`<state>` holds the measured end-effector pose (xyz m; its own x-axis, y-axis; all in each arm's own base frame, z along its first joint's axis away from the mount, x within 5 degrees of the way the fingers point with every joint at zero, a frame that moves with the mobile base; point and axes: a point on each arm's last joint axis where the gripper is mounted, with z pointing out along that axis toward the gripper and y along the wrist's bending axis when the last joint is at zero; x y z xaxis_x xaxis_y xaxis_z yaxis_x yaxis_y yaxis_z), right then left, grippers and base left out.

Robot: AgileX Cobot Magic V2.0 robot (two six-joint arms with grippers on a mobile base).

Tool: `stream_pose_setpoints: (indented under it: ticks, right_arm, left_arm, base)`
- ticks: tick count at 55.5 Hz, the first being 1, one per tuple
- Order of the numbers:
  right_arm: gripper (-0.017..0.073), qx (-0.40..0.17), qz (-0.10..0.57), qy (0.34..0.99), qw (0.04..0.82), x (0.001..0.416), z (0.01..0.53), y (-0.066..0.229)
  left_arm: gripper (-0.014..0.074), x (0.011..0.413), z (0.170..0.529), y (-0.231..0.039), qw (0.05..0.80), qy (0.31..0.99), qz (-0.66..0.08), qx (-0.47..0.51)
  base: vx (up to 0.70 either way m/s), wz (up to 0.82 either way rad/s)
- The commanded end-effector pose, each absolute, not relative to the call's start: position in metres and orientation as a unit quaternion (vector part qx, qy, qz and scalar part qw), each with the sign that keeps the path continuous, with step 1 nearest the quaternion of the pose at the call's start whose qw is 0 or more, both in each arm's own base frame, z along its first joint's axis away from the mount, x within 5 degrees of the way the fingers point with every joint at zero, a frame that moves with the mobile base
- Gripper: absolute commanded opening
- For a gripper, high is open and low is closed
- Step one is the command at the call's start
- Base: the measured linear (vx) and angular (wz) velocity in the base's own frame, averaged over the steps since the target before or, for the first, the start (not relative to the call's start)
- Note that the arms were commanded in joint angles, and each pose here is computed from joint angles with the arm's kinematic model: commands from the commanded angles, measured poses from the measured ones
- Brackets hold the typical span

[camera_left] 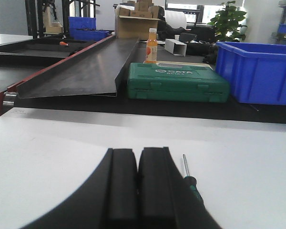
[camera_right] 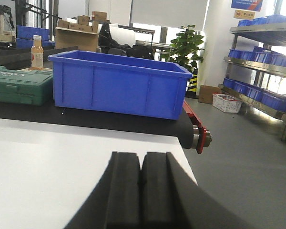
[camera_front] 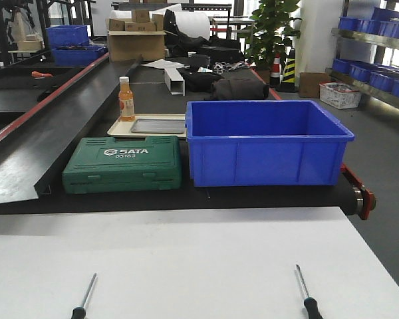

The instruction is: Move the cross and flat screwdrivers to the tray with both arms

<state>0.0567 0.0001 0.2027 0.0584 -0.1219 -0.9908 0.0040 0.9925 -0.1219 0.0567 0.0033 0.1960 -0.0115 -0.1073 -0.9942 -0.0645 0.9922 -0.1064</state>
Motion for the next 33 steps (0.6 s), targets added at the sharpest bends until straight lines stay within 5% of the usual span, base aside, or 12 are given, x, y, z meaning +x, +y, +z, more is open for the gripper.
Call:
stream_pose_setpoints:
  ticks: [1,21,33]
  right_arm:
    - [-0.0008,-0.047,-0.047,0.653,0.754,0.056,0.208,0.001]
    - [-0.0008,-0.053,-0.034,0.530,0.846,0.048,0.236,0.005]
    - [-0.0008,-0.036,-0.029,0.580,0.813,0.049,0.258,0.002]
  left_arm:
    - [0.0031,0.054,0.215,0.004,0.747,0.661,-0.018,-0.062]
    - [0.0031,0.049,0.235,0.005,0.808,0.586,-0.018,-0.063]
    - [0.0039,0.040,0.266,0.004,0.834,0.548,-0.018,-0.059]
  base:
    - [0.00,0.00]
    - [0.00,0.00]
    - [0.00,0.00]
